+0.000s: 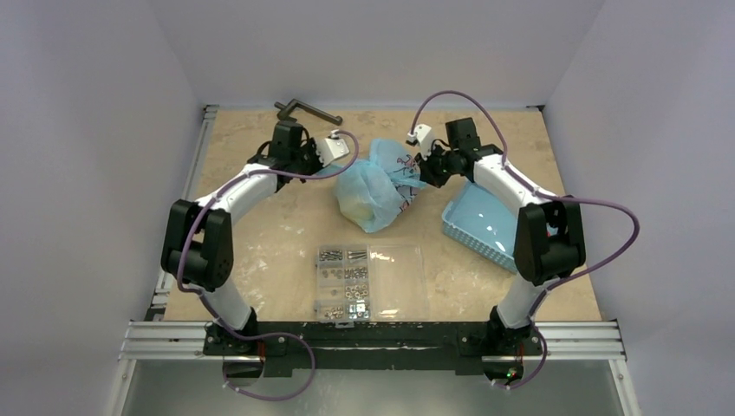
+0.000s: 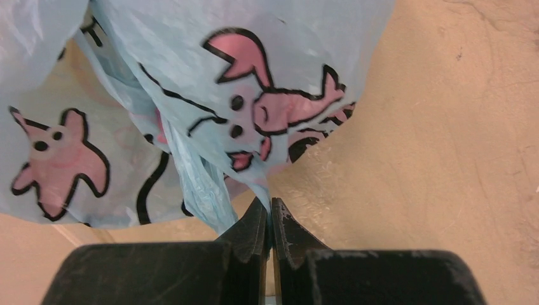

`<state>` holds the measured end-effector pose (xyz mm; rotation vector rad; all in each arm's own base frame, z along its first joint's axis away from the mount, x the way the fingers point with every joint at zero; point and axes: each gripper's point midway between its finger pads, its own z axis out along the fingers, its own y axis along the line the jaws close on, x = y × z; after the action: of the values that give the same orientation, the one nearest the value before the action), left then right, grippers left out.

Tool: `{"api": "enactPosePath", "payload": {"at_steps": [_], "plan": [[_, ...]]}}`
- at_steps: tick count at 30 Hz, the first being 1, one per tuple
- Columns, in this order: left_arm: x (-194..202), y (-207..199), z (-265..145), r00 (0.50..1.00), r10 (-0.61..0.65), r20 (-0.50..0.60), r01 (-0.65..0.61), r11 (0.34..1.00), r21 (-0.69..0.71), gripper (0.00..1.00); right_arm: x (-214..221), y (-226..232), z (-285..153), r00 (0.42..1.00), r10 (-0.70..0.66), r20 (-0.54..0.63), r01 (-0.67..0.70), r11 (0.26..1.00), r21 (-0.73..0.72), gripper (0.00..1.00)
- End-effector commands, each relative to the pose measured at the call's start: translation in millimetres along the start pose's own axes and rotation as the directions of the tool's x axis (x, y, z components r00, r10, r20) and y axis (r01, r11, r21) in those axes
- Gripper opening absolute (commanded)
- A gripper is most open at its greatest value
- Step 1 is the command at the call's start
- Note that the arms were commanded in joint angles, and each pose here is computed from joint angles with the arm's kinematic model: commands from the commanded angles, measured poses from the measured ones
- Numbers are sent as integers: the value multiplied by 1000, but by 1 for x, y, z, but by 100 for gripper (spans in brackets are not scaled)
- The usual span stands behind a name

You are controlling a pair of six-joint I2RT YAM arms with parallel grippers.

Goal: Place the fake fruits into the plastic bag and tie a complex knot

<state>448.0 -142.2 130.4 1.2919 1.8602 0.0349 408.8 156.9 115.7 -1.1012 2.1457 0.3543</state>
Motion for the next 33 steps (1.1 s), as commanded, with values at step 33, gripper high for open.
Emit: {"api": "enactPosePath", "payload": {"at_steps": [33], "plan": [[126,147,-110,928,-144,-345,11,933,-361,0,103,-159,-93,937,54,-346,110,893,436,0]]}}
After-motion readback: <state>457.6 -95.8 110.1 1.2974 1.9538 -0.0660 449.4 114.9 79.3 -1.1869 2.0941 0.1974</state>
